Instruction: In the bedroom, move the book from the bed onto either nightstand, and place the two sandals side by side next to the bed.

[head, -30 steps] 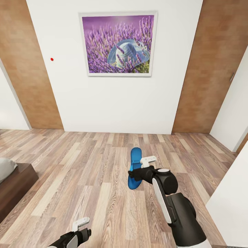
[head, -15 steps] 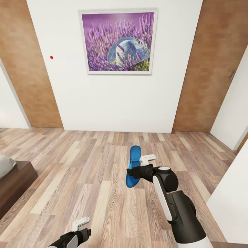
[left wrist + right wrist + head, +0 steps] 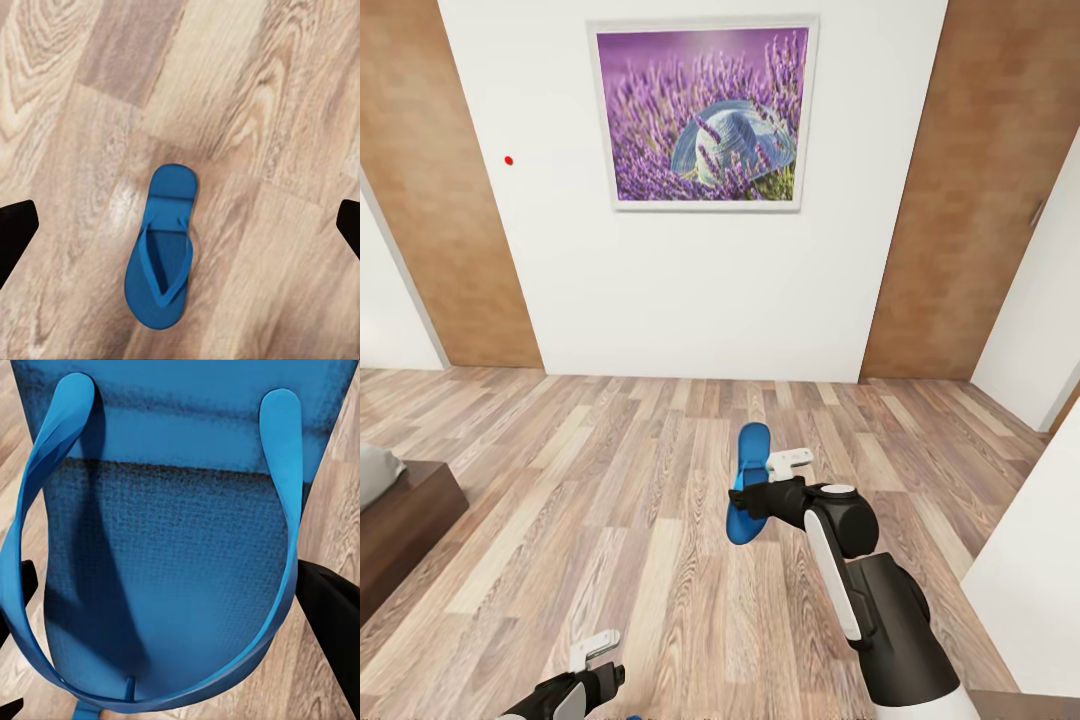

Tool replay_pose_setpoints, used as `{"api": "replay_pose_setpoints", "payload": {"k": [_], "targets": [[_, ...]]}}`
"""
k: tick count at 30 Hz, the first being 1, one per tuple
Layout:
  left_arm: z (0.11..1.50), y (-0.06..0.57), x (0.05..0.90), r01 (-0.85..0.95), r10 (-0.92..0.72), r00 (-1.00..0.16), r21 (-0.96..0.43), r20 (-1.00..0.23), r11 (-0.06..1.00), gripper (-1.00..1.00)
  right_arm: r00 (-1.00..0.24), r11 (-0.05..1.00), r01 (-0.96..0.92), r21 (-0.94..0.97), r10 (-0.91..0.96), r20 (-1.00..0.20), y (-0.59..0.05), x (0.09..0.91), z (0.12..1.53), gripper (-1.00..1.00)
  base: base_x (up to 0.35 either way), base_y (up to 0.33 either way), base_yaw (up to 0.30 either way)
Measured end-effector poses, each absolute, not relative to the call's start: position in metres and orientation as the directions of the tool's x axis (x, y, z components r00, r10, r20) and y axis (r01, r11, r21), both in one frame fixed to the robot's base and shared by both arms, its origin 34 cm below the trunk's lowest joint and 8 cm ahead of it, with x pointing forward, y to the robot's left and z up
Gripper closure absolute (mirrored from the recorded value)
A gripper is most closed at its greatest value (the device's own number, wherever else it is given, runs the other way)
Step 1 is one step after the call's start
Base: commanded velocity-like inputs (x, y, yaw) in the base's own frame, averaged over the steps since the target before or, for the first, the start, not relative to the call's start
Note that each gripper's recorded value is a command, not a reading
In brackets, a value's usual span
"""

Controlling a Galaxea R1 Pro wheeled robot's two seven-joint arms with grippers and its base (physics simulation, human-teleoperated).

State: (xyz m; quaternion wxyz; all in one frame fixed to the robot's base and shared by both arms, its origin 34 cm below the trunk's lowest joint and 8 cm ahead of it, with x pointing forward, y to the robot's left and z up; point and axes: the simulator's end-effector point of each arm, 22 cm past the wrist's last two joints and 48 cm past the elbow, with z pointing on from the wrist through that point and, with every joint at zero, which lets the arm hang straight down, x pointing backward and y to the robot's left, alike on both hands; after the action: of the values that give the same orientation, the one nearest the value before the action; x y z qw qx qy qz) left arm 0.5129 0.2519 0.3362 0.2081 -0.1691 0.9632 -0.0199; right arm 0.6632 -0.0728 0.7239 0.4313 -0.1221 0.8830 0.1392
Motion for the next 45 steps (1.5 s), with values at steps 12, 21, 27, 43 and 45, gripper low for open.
{"api": "replay_pose_setpoints", "payload": {"k": [12, 21, 27, 43, 45], "targets": [[0.311, 0.252, 0.508, -0.318, -0.334, -0.855, -0.107, -0.396, 0.942, -1.00, -0.598, 0.932, -0.336, 0.139, -0.097, -0.796, -0.074, 0.658, 0.698, 1.00, 0.000, 0.000, 0.000], [0.292, 0.253, 0.505, -0.318, -0.334, -0.852, -0.107, -0.404, 0.942, -1.00, -0.597, 0.932, -0.335, 0.138, -0.097, -0.796, -0.074, 0.653, 0.678, 1.00, 0.000, 0.000, 0.000], [0.279, 0.254, 0.503, -0.319, -0.334, -0.850, -0.107, -0.408, 0.942, -1.00, -0.597, 0.932, -0.335, 0.137, -0.098, -0.796, -0.075, 0.650, 0.665, 1.00, 0.000, 0.000, 0.000], [0.244, 0.263, 0.493, -0.341, -0.335, -0.844, -0.064, -0.418, 0.938, -1.00, -0.598, 0.932, -0.336, 0.138, -0.098, -0.795, -0.074, 0.641, 0.629, 1.00, 0.000, 0.000, 0.000], [0.239, 0.264, 0.492, -0.342, -0.335, -0.843, -0.062, -0.421, 0.938, -1.00, -0.598, 0.931, -0.337, 0.138, -0.098, -0.796, -0.074, 0.640, 0.625, 1.00, 0.000, 0.000, 0.000]]}}
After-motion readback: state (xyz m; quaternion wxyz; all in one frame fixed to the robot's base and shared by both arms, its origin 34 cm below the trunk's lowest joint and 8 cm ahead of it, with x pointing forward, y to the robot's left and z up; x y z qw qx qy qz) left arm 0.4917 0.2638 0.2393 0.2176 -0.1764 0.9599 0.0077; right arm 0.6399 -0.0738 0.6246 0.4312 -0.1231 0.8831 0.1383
